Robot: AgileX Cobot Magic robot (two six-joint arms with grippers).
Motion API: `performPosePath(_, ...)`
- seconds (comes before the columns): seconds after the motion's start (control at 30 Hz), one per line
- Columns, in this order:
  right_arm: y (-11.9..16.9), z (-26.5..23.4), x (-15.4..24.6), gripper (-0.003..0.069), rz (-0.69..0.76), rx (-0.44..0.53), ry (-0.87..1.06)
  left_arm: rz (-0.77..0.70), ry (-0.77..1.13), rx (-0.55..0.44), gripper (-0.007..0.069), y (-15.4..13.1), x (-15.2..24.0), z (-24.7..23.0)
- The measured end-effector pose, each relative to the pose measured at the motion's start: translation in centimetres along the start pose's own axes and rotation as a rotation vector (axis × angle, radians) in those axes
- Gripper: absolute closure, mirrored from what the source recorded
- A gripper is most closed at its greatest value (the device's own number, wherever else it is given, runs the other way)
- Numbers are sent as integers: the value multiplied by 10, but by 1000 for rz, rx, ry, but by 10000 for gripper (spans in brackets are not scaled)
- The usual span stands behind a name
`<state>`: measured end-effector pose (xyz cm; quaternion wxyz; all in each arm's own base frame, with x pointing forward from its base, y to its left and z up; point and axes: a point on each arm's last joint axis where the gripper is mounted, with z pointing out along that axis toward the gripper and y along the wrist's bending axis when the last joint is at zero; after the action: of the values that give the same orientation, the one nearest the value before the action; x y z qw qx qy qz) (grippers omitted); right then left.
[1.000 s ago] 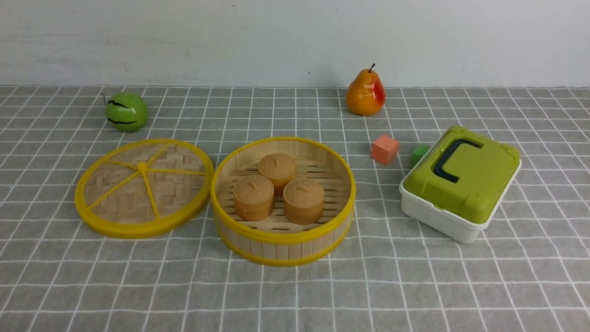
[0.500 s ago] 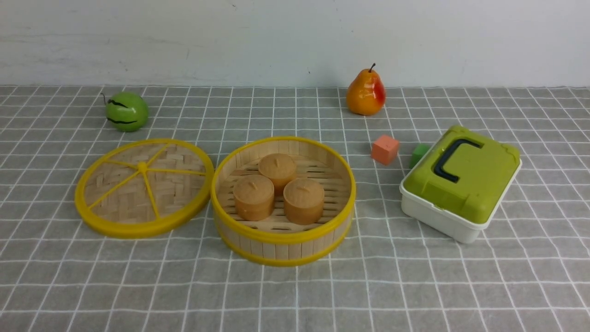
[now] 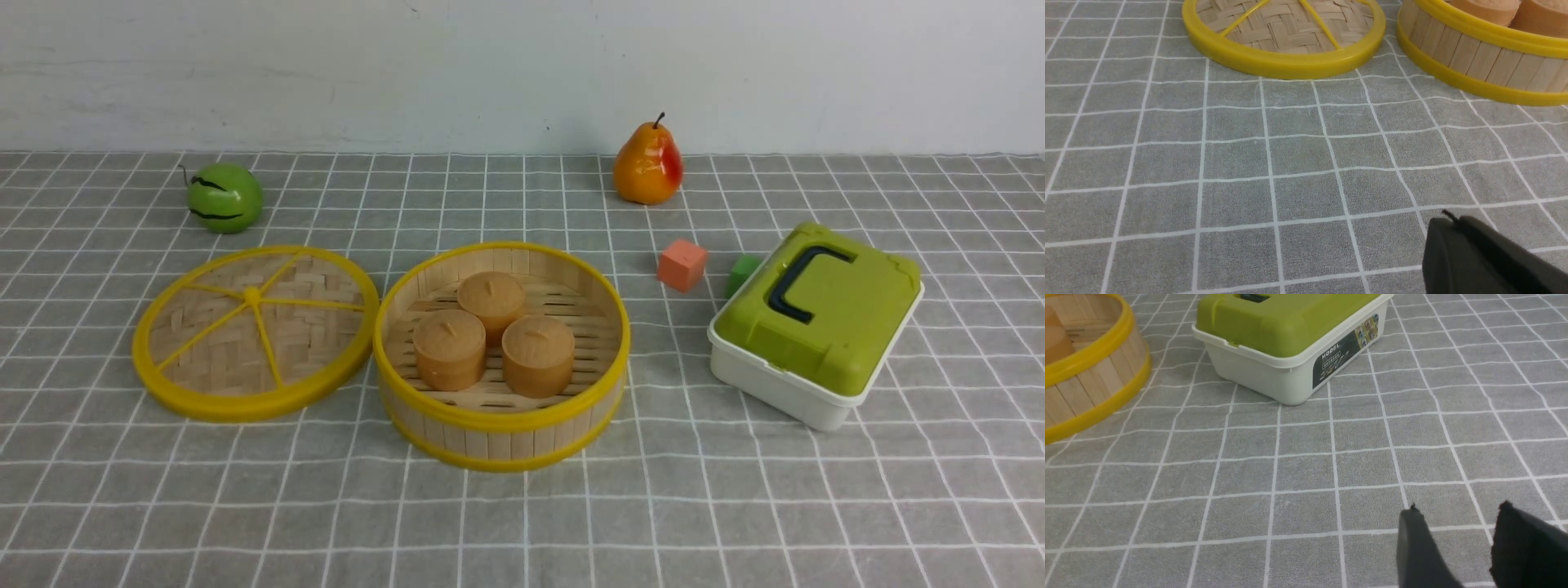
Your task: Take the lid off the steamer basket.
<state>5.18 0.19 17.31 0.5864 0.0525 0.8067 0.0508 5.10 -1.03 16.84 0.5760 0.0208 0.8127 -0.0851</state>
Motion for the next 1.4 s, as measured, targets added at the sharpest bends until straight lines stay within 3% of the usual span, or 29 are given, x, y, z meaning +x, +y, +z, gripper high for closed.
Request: performPosePath(1.4, 0, 0, 0, 417, 0, 0, 0, 0, 0, 1, 606, 0, 0, 0)
